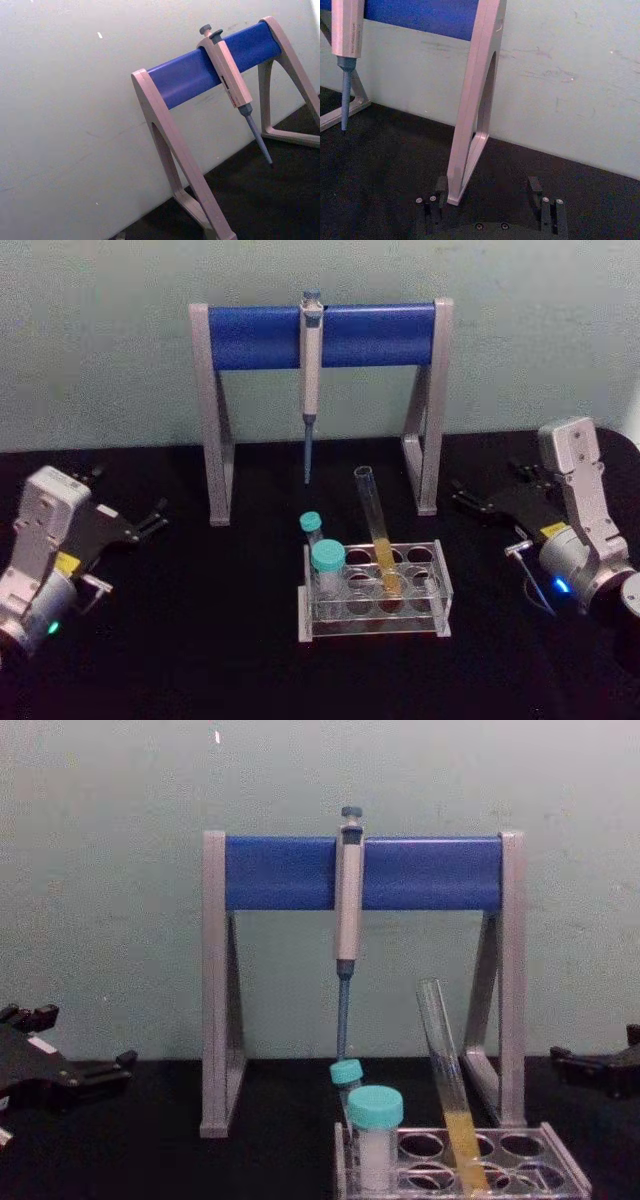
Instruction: Pick up the test tube from the test tube rack, shake it, then place it back into the test tube rack.
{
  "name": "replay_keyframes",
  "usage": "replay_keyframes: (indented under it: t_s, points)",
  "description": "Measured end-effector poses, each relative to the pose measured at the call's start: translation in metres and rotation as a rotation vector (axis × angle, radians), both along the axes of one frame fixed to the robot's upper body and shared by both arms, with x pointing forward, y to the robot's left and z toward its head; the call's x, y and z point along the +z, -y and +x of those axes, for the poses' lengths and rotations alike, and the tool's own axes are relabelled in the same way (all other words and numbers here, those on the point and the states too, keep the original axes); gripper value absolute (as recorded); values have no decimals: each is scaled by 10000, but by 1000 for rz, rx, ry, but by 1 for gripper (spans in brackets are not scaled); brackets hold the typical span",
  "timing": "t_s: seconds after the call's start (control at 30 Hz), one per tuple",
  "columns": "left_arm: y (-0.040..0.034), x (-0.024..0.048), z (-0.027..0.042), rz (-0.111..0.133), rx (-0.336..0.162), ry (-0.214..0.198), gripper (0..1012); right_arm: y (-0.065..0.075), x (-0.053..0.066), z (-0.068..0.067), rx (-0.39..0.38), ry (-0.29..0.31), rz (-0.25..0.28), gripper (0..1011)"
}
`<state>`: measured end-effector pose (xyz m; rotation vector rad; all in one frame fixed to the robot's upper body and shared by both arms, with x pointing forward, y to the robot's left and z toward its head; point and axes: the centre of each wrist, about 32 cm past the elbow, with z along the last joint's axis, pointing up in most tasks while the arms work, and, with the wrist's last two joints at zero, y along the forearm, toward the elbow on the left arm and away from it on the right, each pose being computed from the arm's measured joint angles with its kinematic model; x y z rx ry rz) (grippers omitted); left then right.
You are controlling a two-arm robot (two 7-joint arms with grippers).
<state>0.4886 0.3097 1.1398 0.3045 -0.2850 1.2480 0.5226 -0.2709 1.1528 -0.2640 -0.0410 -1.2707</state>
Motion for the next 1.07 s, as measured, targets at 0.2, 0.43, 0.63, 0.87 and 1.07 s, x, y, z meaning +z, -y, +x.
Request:
replay_keyframes:
  t_s: [0.2,0.43,0.63,0.87,1.07]
  points:
    - [0,0,0,0,0,0,1001,0,0,0,0,0,0,1000]
    - [0,0,0,0,0,0,1001,0,0,0,0,0,0,1000]
    - [0,0,0,0,0,0,1001,0,0,0,0,0,0,1000]
    - [0,0,0,0,0,0,1001,0,0,0,0,0,0,1000]
    - [0,0,0,0,0,0,1001,0,0,0,0,0,0,1000]
